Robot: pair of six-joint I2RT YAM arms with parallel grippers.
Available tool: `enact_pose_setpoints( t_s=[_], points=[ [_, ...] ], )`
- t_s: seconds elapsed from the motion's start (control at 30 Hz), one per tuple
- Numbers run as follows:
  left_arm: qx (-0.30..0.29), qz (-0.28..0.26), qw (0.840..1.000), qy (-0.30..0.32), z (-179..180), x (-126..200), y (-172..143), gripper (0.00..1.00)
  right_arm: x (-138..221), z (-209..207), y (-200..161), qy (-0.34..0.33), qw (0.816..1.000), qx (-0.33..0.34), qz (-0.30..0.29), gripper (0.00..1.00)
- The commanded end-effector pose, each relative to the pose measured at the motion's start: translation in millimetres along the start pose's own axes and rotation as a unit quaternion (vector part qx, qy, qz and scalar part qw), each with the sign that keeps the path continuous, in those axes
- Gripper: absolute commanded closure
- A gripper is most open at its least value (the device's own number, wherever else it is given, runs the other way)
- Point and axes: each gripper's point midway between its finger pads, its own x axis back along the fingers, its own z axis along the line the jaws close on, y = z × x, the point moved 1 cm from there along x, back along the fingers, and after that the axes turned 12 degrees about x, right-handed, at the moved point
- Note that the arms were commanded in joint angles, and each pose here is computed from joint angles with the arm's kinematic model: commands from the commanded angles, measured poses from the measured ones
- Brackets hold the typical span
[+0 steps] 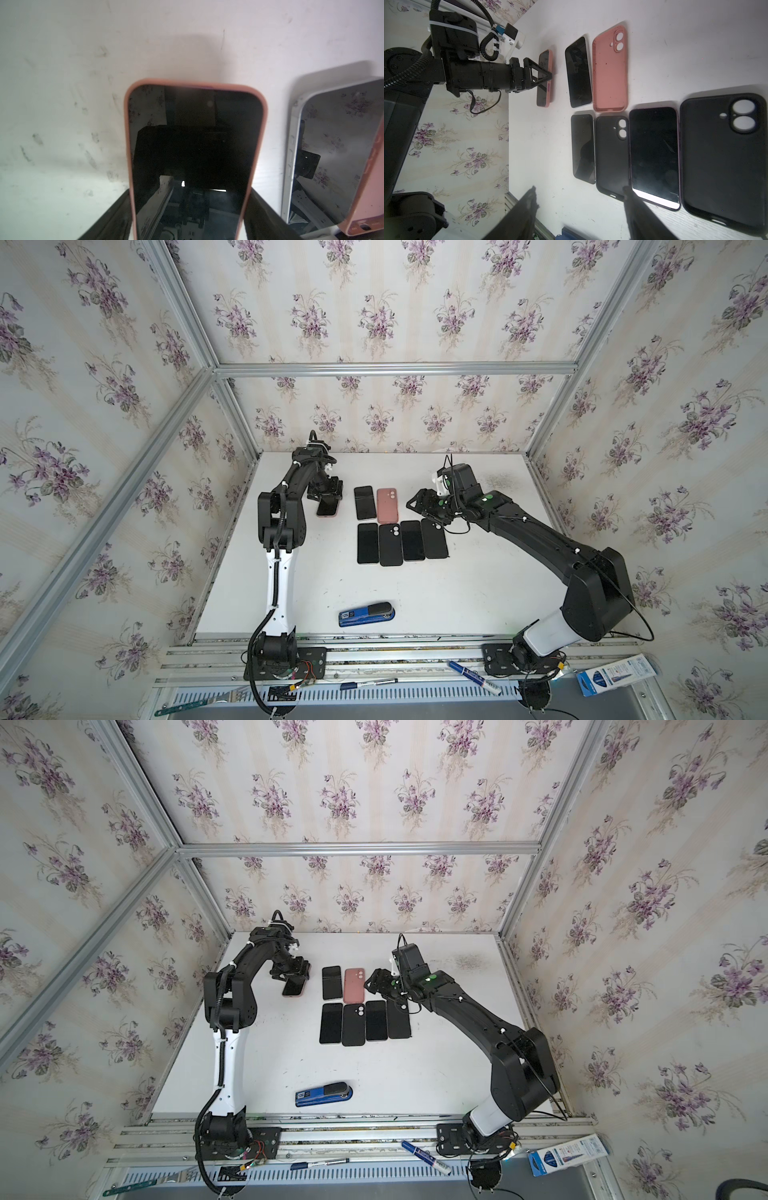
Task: Take the phone out of the phone case
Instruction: Pick up the phone from the top-left of the table.
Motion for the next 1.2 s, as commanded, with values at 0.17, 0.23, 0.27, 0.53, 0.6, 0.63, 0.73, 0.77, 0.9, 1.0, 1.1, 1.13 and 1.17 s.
enact_pose_setpoints(
  t_s=[0.17,0.23,0.27,0.53,0.6,0.63,0.73,0.77,0.9,1.0,1.1,1.13,1.17],
  points=[
    [0.024,-0.043,0.998,-0.05,-14,35,3,0.36,-8,11,6,0.043,0.999,0.004,-0.012,0.31],
    [0.032,-0.056,0.996,-0.064,-18,45,4,0.38,-11,14,6,0.054,0.998,-0.005,-0.011,0.31],
    [0.037,-0.062,0.995,-0.072,-21,51,3,0.38,-13,16,7,0.063,0.998,-0.007,-0.012,0.31],
    [0.064,-0.12,0.981,-0.142,-49,105,-3,0.41,-27,43,22,0.13,0.991,0.015,-0.025,0.32],
    [0.068,-0.135,0.977,-0.148,-56,117,-7,0.4,-30,48,25,0.136,0.99,0.023,-0.026,0.32],
    [0.067,-0.143,0.975,-0.155,-62,124,-9,0.4,-32,50,27,0.138,0.99,0.03,-0.026,0.33],
    [0.067,-0.163,0.969,-0.171,-76,143,-16,0.4,-37,54,28,0.138,0.989,0.046,-0.022,0.35],
    [0.065,-0.168,0.968,-0.174,-81,148,-18,0.4,-38,55,29,0.14,0.989,0.05,-0.021,0.35],
    [0.056,-0.185,0.962,-0.19,-103,168,-28,0.4,-42,61,32,0.149,0.986,0.068,-0.017,0.38],
    [0.046,-0.193,0.959,-0.203,-117,180,-34,0.4,-43,67,37,0.161,0.984,0.078,-0.017,0.38],
    [0.043,-0.196,0.956,-0.214,-128,187,-39,0.41,-47,90,25,0.189,0.977,0.095,-0.007,0.39],
    [0.041,-0.197,0.956,-0.215,-131,189,-41,0.41,-48,93,25,0.193,0.976,0.099,-0.007,0.39],
    [0.038,-0.198,0.955,-0.216,-135,190,-42,0.41,-49,94,25,0.195,0.976,0.101,-0.007,0.4]
  ],
)
